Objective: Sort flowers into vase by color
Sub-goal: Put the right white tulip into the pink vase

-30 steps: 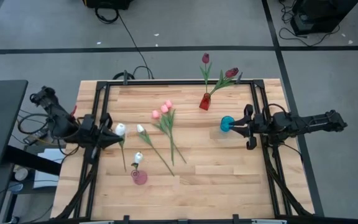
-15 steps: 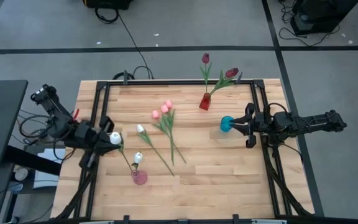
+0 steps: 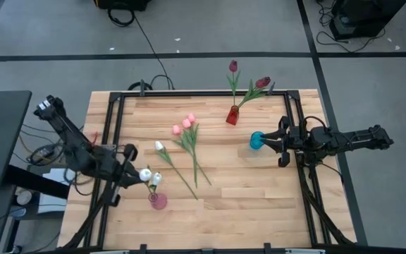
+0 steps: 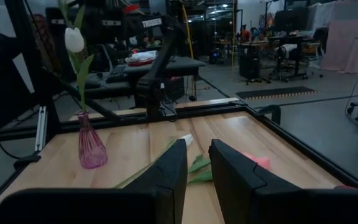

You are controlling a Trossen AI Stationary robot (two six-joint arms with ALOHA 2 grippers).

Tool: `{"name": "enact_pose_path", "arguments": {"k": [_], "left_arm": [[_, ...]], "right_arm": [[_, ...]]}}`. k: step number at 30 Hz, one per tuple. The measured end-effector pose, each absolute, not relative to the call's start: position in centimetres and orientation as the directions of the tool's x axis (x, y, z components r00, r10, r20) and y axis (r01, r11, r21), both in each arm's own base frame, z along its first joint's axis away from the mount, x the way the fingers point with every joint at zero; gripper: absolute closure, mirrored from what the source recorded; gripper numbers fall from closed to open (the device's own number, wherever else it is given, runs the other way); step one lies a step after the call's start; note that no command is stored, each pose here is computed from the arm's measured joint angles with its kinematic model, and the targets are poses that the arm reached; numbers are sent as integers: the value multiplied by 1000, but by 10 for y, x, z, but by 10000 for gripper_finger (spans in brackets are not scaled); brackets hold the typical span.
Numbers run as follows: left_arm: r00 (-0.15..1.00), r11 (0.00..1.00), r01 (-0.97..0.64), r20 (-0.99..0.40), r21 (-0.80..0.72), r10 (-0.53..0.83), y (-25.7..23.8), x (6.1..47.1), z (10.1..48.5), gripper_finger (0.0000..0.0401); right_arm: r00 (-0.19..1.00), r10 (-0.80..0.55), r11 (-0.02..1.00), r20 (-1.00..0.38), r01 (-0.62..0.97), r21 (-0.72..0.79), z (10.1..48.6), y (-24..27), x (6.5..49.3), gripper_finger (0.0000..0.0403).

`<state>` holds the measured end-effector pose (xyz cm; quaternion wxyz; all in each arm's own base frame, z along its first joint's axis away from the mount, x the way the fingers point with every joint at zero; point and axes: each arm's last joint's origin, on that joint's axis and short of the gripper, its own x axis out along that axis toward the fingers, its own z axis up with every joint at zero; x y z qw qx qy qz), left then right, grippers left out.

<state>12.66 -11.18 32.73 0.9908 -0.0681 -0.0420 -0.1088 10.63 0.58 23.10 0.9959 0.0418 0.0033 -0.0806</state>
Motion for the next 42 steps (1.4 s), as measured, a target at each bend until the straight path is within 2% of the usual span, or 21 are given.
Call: {"name": "enact_pose_path", "arguments": {"k": [5, 11, 15, 19, 27, 34, 42], "left_arm": [[978, 975, 207, -17, -80, -209, -119, 133, 312, 357], [977, 979, 174, -106, -107, -185, -118, 133, 302, 312], [942, 959, 250, -195, -135, -273, -120, 129, 293, 286], [908, 939, 273, -267, -211, -324, -120, 127, 286, 280], [888, 933, 169, -361, -319, -284, -117, 124, 276, 273], [899, 904, 182, -307, -386, -312, -115, 122, 284, 250], [859, 871, 240, -324, -429, -397, -112, 116, 285, 200]], "right_arm": [[987, -160, 984, -13, 161, 83, 231, 6, 106, 318], [987, -160, 984, -12, 161, 83, 231, 6, 106, 318], [987, -160, 984, -12, 161, 83, 231, 6, 106, 318], [987, -160, 984, -12, 161, 83, 231, 6, 106, 318], [987, -160, 983, -12, 161, 83, 231, 6, 106, 318], [987, -160, 983, -12, 161, 83, 231, 6, 106, 318], [978, -208, 976, -12, 208, 63, 231, 2, 106, 318]]}}
